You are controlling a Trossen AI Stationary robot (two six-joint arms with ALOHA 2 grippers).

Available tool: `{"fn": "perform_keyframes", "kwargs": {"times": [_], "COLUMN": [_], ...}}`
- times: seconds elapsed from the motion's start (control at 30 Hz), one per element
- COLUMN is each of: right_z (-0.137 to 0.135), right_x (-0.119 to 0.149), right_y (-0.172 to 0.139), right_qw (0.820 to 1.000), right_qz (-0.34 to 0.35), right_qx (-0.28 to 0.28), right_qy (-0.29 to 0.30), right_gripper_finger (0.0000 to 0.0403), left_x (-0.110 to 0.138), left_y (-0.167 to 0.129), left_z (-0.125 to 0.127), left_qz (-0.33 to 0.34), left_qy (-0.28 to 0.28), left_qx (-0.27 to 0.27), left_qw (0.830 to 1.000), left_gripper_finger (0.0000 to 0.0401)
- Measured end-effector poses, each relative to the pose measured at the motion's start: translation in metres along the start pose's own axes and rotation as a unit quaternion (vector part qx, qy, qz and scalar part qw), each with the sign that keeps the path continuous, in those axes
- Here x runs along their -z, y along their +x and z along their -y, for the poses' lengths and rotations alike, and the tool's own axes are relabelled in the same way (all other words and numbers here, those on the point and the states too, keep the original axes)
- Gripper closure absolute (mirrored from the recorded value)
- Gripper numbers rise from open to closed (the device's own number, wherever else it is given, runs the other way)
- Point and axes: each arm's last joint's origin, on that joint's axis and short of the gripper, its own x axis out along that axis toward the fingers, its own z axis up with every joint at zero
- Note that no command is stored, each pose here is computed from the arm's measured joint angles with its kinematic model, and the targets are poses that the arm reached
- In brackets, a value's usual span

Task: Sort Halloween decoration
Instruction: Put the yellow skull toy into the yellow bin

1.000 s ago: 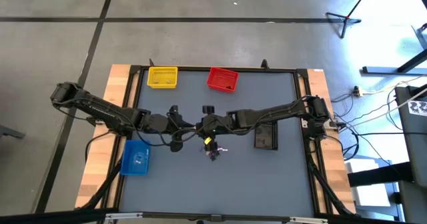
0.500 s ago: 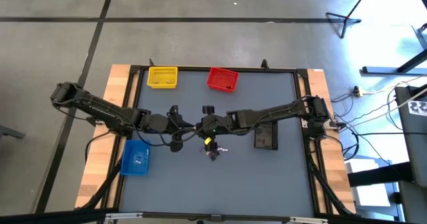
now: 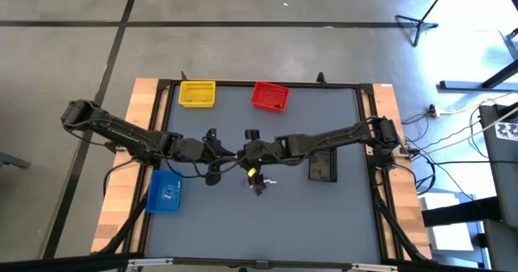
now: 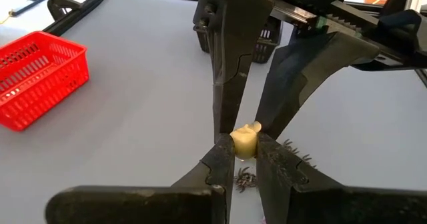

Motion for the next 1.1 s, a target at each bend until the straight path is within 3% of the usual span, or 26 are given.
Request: {"fn": "perform_keyframes", "kwargs": {"times": [0.97, 1.1], "right_z": [0.0002, 0.0003], "right_x": [-0.0002, -0.0004], "right_y": [0.0, 0.0], "right_qw": [1.0, 1.0], "right_qz": [0.001, 0.002], "right_qx": [0.001, 0.001], "right_qy": [0.0, 0.0], "right_gripper_finger": [0.031, 0.0294], "left_x": [-0.0001, -0.0005], "left_y": [0.0001, 0.0001], "left_z": [0.0002, 0.0002], "left_qz": [0.0, 0.002], "left_qy": [0.0, -0.001], "left_qx": [0.002, 0.002], "left_qw": [1.0, 1.0], "left_gripper_finger": [0.0362, 0.0362]}}
